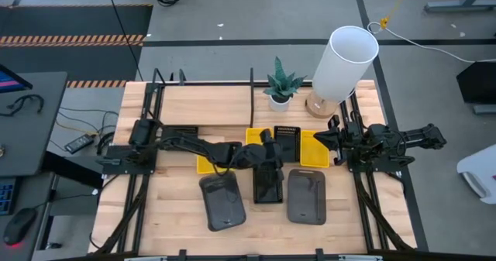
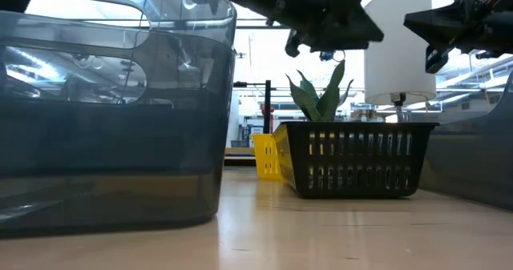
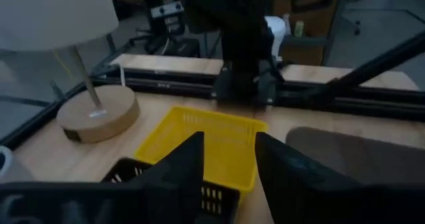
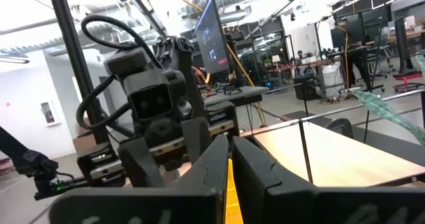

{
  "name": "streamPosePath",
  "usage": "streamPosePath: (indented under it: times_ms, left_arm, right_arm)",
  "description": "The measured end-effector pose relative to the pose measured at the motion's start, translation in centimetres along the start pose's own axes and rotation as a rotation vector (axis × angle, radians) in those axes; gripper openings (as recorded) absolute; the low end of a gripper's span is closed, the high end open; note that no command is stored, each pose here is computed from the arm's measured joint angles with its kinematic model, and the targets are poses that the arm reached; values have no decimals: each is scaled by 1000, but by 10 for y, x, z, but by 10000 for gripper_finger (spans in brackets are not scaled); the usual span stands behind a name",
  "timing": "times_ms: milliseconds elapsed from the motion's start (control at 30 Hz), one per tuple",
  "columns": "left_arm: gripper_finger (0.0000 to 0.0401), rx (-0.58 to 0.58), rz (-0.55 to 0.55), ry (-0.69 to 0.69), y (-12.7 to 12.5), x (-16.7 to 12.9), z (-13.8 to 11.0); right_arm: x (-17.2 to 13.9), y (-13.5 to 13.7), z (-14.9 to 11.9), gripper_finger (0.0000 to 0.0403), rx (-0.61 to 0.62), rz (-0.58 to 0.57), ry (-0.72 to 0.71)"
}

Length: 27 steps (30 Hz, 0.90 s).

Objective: Stack baskets on shelf by color
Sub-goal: Stack the transparent black bin on the transparent black bins

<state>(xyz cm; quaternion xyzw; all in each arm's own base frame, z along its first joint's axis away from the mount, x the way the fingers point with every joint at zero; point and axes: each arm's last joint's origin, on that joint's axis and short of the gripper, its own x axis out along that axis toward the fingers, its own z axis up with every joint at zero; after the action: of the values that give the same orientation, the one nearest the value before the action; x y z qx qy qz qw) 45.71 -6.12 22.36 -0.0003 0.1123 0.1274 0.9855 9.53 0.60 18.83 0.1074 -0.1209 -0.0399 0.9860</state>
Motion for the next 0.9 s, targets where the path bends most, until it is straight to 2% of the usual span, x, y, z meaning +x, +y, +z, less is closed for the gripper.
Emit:
streamPosePath:
  times_ms: [200, 333, 467, 667, 900]
  left_arm:
    - [142, -65, -68, -94, 2, 14, 0]
    - [141, -82, -90, -68, -2, 25, -1]
    - [141, -30, -97, -6, -15, 40, -1]
    - [142, 103, -97, 210, -28, 60, 1]
    - [162, 123, -165, 329, -25, 70, 1]
  right_arm:
    - [0, 0, 0, 27, 0, 1, -1]
    - [0, 0, 0, 27, -1, -1, 2]
    - [0, 0, 0, 27, 0, 1, 2]
    - [0, 0, 0, 27, 0, 0, 1]
    - [0, 0, 0, 27, 0, 0, 0]
